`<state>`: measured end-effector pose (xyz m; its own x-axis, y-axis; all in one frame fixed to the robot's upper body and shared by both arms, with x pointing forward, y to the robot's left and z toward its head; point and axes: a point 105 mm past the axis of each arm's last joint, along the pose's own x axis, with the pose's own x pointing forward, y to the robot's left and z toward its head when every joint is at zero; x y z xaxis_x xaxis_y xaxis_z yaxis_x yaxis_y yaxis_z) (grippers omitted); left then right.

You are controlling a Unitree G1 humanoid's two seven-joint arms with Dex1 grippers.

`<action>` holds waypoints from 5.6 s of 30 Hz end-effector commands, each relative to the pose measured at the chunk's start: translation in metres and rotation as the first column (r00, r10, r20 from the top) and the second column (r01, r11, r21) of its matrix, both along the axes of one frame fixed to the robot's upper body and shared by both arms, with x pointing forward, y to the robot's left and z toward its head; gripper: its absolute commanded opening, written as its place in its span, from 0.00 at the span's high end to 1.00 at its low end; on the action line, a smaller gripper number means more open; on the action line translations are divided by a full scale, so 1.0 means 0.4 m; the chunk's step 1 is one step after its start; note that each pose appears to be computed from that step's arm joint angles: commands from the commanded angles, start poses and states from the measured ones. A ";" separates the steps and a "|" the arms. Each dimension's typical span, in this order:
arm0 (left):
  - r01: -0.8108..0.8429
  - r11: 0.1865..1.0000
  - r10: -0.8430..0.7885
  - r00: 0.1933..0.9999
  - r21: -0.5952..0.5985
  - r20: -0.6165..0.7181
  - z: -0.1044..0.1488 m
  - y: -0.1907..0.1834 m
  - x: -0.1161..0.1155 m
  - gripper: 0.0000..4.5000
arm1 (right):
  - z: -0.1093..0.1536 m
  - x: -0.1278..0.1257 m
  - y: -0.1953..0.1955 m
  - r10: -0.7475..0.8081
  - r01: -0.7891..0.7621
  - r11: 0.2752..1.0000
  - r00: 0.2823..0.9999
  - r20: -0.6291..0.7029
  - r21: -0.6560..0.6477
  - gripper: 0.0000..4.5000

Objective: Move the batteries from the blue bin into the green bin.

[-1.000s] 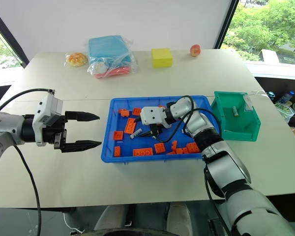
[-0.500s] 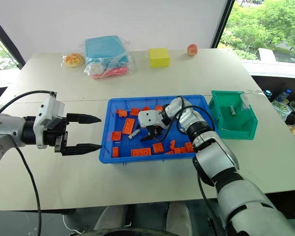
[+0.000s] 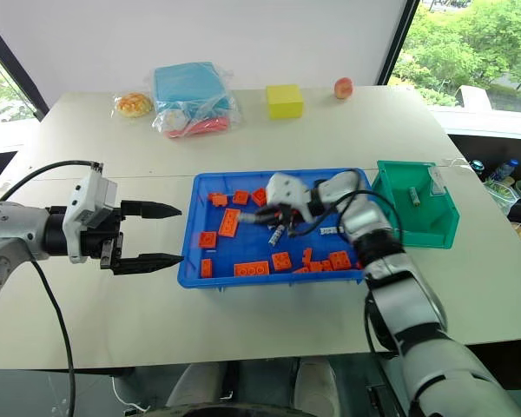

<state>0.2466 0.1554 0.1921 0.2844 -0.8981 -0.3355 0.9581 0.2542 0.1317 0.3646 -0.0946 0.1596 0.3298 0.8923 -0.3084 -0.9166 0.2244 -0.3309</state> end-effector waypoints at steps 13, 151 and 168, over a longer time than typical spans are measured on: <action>0.062 0.996 -0.059 0.997 -0.061 0.054 0.025 -0.035 0.047 0.00 | 0.102 -0.125 -0.561 -0.838 0.838 0.545 0.544 0.049 0.016 0.88; 0.079 0.996 -0.075 0.995 -0.049 0.073 0.020 -0.051 0.043 0.00 | 0.143 -0.091 -0.468 -0.871 0.902 0.430 0.403 -0.281 -0.042 0.99; 0.073 0.996 -0.069 0.994 -0.046 0.085 0.027 -0.051 0.042 0.00 | 0.186 0.006 -0.193 -0.559 0.574 0.818 0.810 -0.175 0.044 0.12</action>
